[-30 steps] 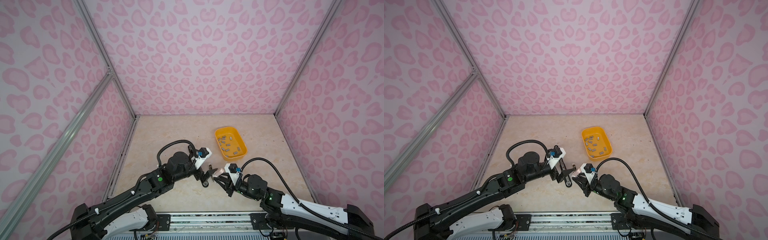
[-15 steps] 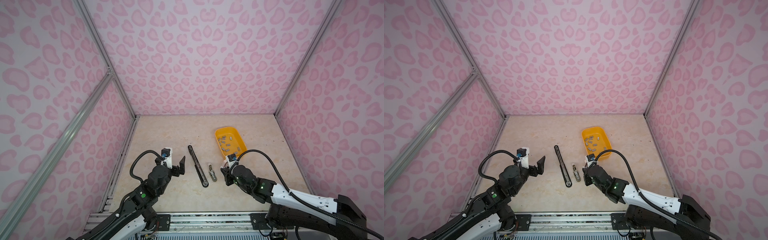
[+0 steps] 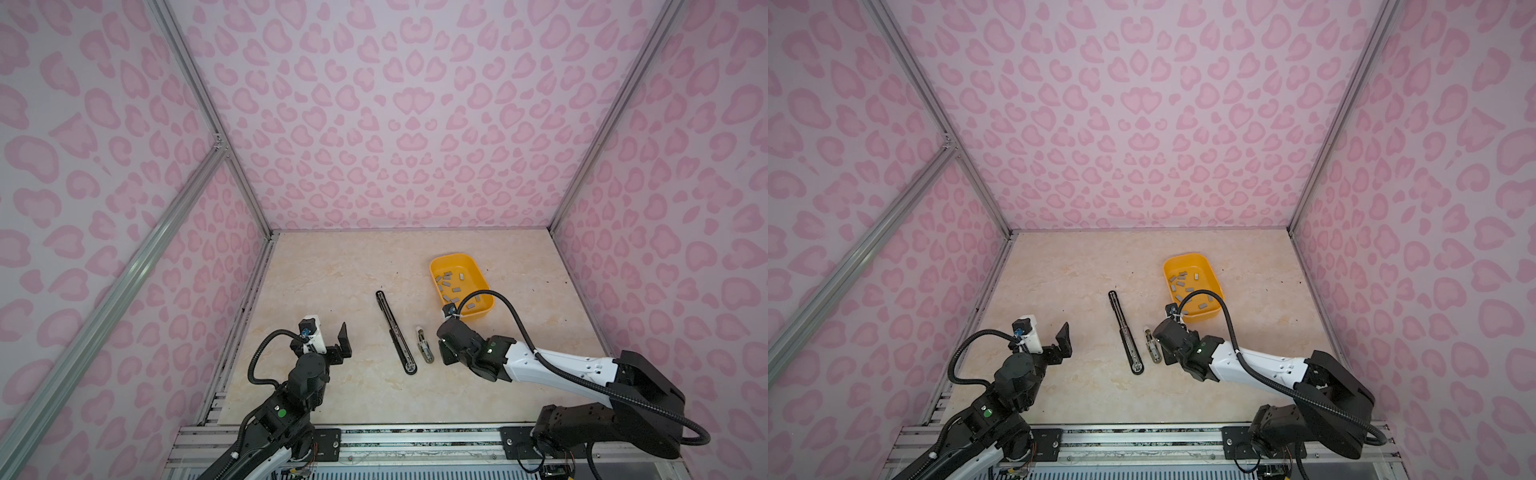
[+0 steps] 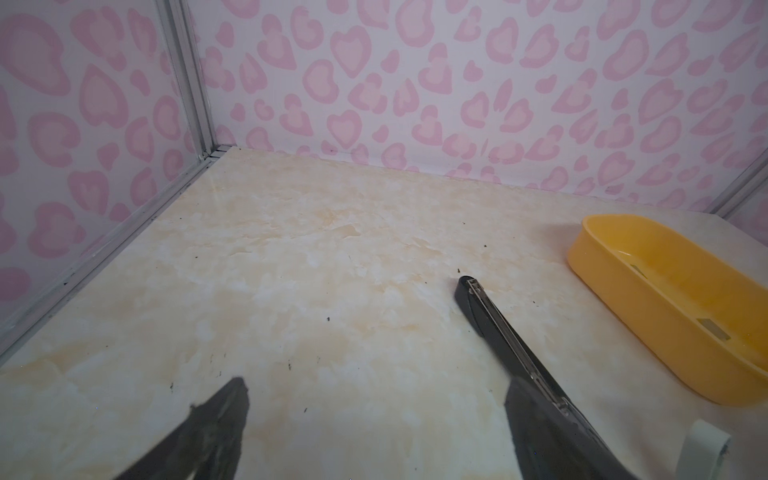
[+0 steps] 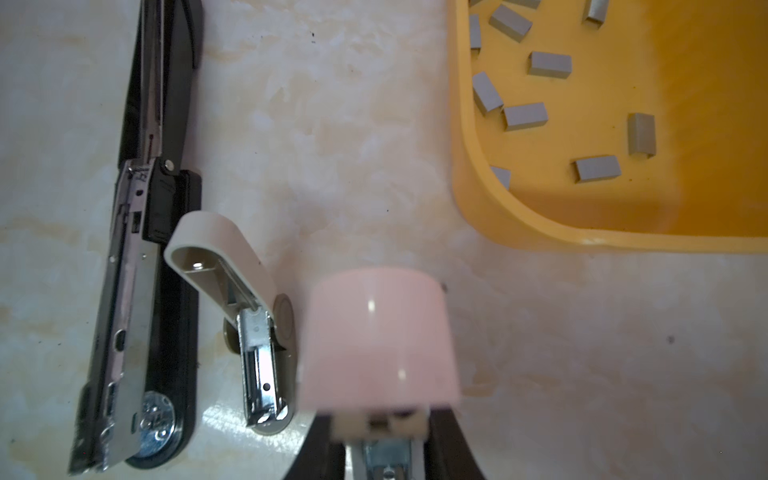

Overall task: Load the staples into the stapler
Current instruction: 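Lower the pink stapler beside the other staplers and open the right gripper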

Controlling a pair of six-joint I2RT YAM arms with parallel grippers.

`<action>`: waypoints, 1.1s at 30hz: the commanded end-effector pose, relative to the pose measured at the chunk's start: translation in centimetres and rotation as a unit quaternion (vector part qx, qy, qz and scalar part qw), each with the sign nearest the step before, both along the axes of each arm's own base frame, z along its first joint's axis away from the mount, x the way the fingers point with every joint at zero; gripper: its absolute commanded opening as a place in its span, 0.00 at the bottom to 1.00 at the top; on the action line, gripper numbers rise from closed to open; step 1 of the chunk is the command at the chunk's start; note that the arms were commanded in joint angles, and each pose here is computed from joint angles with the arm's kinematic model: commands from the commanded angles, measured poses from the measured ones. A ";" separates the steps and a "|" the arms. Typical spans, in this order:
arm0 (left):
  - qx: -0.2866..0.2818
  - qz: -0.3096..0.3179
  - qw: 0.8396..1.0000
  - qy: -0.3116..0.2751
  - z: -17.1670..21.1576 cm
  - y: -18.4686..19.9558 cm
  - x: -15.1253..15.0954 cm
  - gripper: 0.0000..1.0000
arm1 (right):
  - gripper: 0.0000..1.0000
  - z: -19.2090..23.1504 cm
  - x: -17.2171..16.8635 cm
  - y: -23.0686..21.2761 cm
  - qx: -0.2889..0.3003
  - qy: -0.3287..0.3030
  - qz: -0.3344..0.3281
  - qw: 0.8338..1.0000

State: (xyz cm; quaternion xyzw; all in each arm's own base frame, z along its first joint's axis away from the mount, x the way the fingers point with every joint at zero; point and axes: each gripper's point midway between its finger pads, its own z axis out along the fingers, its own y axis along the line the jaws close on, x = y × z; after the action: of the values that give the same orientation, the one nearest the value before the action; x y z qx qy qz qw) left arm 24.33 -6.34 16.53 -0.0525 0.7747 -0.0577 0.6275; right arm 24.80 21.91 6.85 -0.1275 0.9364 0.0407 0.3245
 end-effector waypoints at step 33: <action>0.009 -0.035 0.999 0.018 0.1 -1.4 0.2 0.98 | 0.72 2.1 1.7 1.2 0.018 0.012 0.001 1.000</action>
State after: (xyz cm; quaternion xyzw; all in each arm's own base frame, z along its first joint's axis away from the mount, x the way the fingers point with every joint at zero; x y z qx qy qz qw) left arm 24.49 -7.73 16.05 -0.0152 0.7967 -0.0658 0.6006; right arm 26.63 23.96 8.46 -0.1190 0.9392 0.0776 0.3125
